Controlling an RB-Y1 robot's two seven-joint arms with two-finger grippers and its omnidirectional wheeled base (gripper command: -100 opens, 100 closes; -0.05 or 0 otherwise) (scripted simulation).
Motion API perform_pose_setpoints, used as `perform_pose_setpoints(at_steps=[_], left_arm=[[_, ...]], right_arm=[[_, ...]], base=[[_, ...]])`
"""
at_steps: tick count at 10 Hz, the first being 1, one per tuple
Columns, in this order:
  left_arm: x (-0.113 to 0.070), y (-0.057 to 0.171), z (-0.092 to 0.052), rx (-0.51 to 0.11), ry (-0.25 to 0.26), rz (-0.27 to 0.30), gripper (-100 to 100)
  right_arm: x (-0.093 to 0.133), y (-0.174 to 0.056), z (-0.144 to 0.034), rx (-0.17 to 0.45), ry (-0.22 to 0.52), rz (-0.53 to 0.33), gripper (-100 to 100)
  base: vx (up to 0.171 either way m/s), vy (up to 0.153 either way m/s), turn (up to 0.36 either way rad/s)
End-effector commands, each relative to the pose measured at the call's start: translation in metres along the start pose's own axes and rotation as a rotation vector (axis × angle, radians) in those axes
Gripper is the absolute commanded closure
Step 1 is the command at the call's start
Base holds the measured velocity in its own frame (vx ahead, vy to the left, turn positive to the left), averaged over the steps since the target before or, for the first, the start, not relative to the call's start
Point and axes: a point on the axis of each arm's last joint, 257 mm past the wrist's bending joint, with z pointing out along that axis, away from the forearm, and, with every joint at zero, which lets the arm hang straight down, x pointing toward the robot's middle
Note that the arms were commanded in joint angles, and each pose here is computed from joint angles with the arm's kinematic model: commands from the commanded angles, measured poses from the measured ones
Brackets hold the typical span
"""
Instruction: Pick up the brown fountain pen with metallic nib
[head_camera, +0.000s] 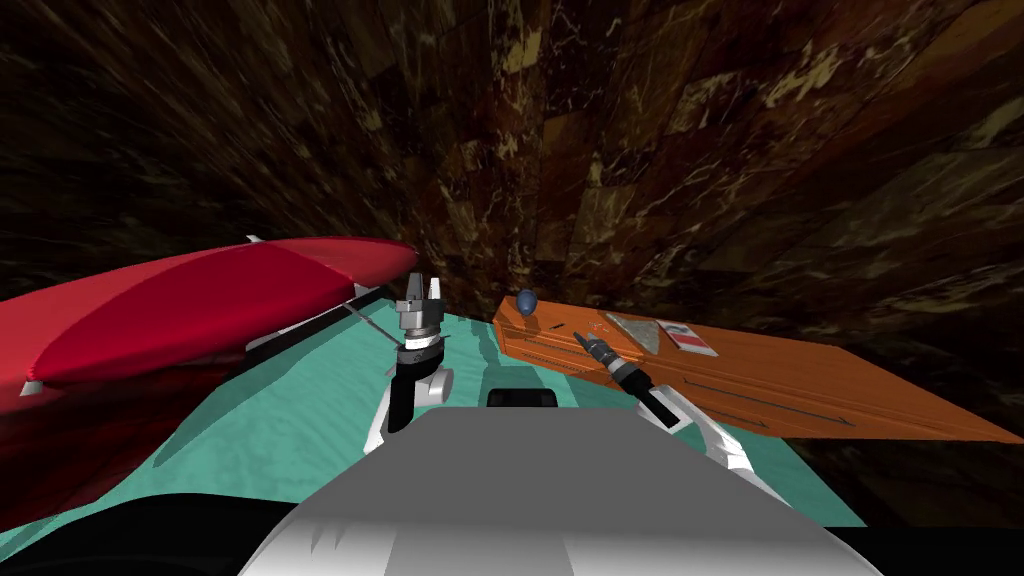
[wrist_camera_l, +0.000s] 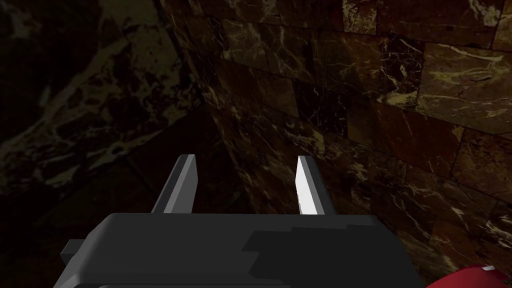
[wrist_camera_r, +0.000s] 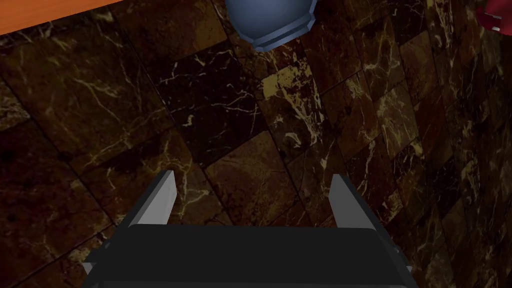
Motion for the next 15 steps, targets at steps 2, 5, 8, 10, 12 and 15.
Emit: perform_pose_setpoints(at_steps=[2, 5, 8, 10, 12, 15], left_arm=[[0.000, 0.000, 0.000, 0.000, 0.000, 0.000, 0], [0.000, 0.000, 0.000, 0.000, 0.000, 0.000, 0], [0.000, 0.000, 0.000, 0.000, 0.000, 0.000, 0], [0.000, 0.000, 0.000, 0.000, 0.000, 0.000, 0], [0.000, 0.000, 0.000, 0.000, 0.000, 0.000, 0], [0.000, 0.000, 0.000, 0.000, 0.000, 0.000, 0]], right_arm=[[0.026, -0.027, -0.009, 0.036, 0.085, -0.083, -100], [0.045, -0.049, -0.018, 0.058, 0.157, -0.155, -100], [0.064, -0.071, -0.029, 0.078, 0.230, -0.225, -100], [0.081, -0.093, -0.042, 0.094, 0.304, -0.295, -100], [0.094, -0.110, -0.054, 0.099, 0.371, -0.363, -100], [0.109, -0.131, -0.070, 0.108, 0.446, -0.426, -100]], base=[[-0.034, 0.012, 0.262], [-0.022, 0.006, 0.158], [-0.014, 0.007, 0.185], [-0.017, 0.009, 0.272], [-0.016, 0.008, 0.281], [-0.005, 0.004, 0.186]])
